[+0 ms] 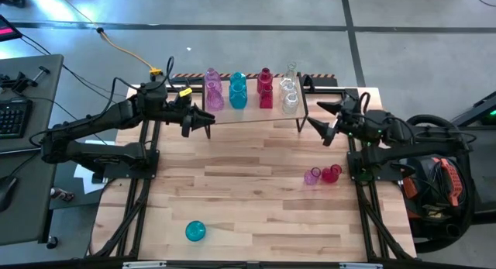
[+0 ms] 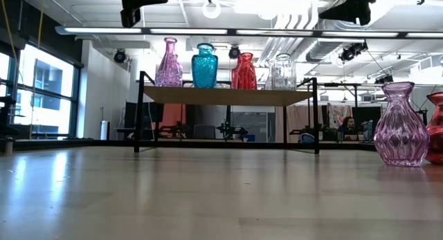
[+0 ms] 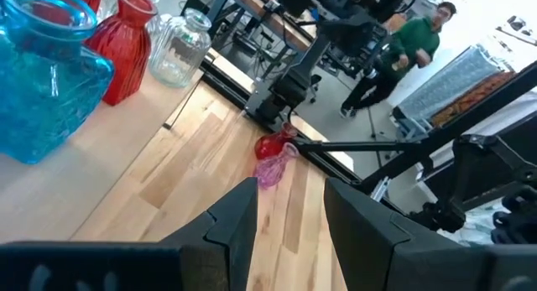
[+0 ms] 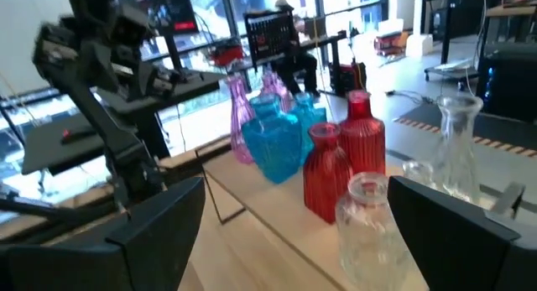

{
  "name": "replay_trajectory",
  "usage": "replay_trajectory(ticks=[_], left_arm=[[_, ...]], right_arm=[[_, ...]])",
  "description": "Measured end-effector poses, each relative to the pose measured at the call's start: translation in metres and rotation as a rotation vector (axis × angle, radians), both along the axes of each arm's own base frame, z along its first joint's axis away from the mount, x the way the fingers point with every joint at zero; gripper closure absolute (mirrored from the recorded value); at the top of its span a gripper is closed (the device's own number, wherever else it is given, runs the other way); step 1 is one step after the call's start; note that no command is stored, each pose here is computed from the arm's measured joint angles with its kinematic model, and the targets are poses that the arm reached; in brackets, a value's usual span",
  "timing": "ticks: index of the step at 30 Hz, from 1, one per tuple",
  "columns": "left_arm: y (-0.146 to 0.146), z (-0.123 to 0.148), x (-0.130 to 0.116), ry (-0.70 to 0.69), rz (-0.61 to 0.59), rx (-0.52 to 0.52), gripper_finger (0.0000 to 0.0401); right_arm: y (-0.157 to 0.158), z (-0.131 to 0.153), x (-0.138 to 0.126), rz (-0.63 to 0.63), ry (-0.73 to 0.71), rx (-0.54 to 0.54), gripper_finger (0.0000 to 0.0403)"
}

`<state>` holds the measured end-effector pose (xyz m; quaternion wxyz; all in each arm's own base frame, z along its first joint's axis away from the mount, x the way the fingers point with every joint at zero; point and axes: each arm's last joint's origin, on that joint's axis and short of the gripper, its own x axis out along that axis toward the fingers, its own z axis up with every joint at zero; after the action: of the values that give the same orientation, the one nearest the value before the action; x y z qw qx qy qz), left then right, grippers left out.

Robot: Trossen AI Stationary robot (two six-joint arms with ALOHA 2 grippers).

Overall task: Sort vases onto shelf
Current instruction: Put the red vase on the shelf aligned with the other red vases

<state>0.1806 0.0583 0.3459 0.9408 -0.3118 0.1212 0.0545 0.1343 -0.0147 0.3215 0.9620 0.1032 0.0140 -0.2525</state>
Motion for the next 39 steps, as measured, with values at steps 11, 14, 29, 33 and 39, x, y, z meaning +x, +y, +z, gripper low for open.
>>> replay_trajectory(ticks=[11, 14, 29, 33, 39], left_arm=[[0.005, -0.001, 0.003, 0.007, 0.118, 0.032, 0.0270], [0.005, 0.000, 0.002, 0.002, 0.141, 0.039, 0.0270], [0.005, 0.001, 0.003, -0.021, 0.168, -0.050, 0.0270], [0.005, 0.001, 0.003, -0.021, 0.170, -0.057, 0.0270], [0.005, 0.001, 0.003, -0.021, 0.170, -0.057, 0.0270]], right_arm=[[0.001, -0.026, -0.006, 0.012, 0.189, 0.187, 0.0037], [0.002, -0.031, -0.008, 0.021, 0.209, 0.272, 0.0037], [0.007, -0.021, -0.033, 0.026, 0.410, 0.577, 0.0037], [0.009, -0.019, -0.046, -0.023, 0.536, 0.728, 0.0037], [0.011, -0.020, -0.053, -0.104, 0.689, 0.865, 0.0037]])
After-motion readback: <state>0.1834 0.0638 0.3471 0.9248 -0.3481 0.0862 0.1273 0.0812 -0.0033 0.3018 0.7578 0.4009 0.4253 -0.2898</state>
